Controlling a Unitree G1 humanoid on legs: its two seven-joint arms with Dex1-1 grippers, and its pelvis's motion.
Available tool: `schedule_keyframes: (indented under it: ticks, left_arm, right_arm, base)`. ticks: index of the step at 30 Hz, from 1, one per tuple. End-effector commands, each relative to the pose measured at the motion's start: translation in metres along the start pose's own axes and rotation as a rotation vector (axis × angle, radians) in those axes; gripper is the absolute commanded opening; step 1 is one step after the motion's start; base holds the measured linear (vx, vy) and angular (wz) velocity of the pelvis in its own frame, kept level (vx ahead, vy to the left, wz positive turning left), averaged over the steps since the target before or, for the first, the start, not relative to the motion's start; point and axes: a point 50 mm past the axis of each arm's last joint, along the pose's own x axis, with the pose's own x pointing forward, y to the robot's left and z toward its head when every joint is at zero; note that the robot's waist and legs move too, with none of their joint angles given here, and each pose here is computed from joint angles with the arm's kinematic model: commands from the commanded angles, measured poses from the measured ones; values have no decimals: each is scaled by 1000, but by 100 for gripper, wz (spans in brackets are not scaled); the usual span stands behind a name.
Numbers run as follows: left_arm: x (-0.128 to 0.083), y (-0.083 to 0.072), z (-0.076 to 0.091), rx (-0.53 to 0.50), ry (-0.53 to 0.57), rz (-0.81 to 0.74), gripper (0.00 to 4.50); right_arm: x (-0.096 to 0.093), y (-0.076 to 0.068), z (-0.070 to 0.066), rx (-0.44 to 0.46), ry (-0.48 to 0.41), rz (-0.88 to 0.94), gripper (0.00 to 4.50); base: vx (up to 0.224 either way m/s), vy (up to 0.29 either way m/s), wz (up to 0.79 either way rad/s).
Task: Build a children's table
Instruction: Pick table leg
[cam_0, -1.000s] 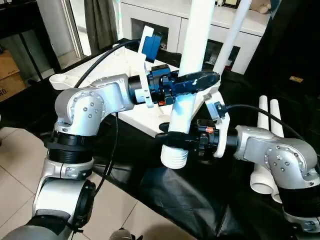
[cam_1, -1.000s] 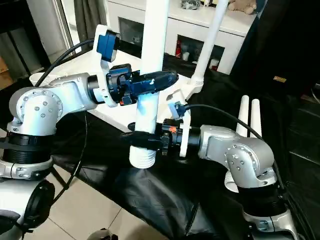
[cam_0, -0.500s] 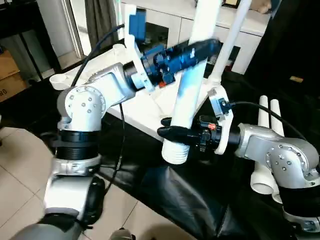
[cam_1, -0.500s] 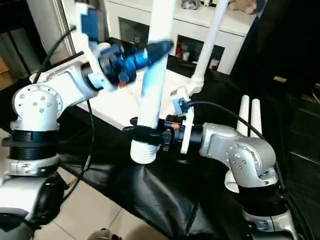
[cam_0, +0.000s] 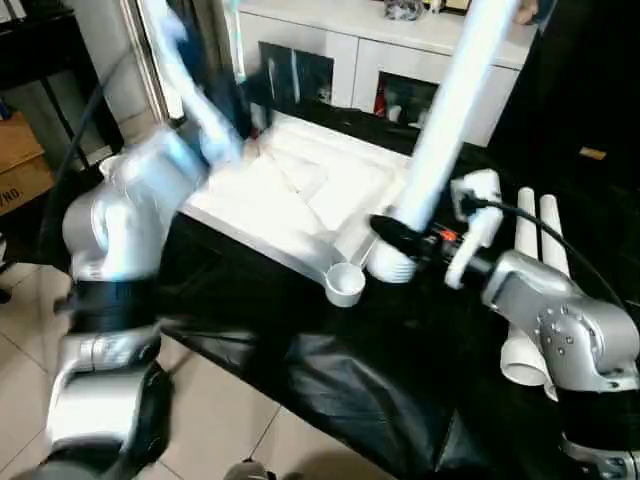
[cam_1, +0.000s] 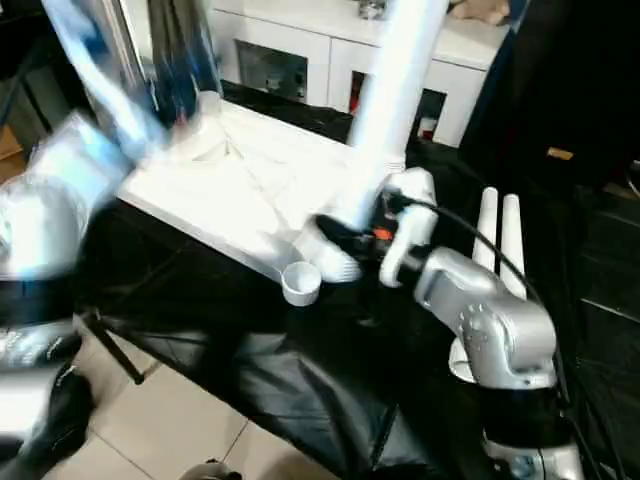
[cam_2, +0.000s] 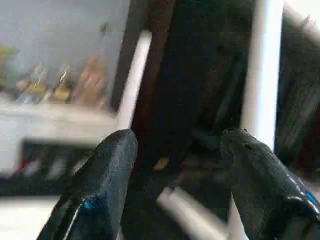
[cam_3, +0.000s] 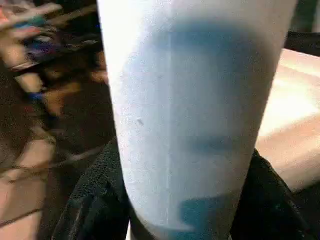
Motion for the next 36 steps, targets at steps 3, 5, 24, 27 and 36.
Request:
schedule_keyframes:
  ticks: [3,5,24,27,36]
  left_arm:
    - [5,-8,-58,231,367,-110,306]
    - [-1,0,-87,381,564,-143,306]
    - [-24,46,-123,640,964,-189,388]
    - [-17,48,-123,634,918,-155,388]
    - [-10,45,-138,621,948,-187,388]
  right_arm:
    - [3,-12,6,-80,-83,-152,195]
    - [5,-14,6,-94,-92,-186,195]
    - [6,-11,0,-128,-94,-186,194]
    - [8,-9,0,-129,-93,-167,194]
    - [10,-7,-1,-130,-86,-146,194]
  base:
    - [0,0,0]
    - [0,0,0]
    - [0,0,0]
    - [0,0,0]
    - [0,0,0]
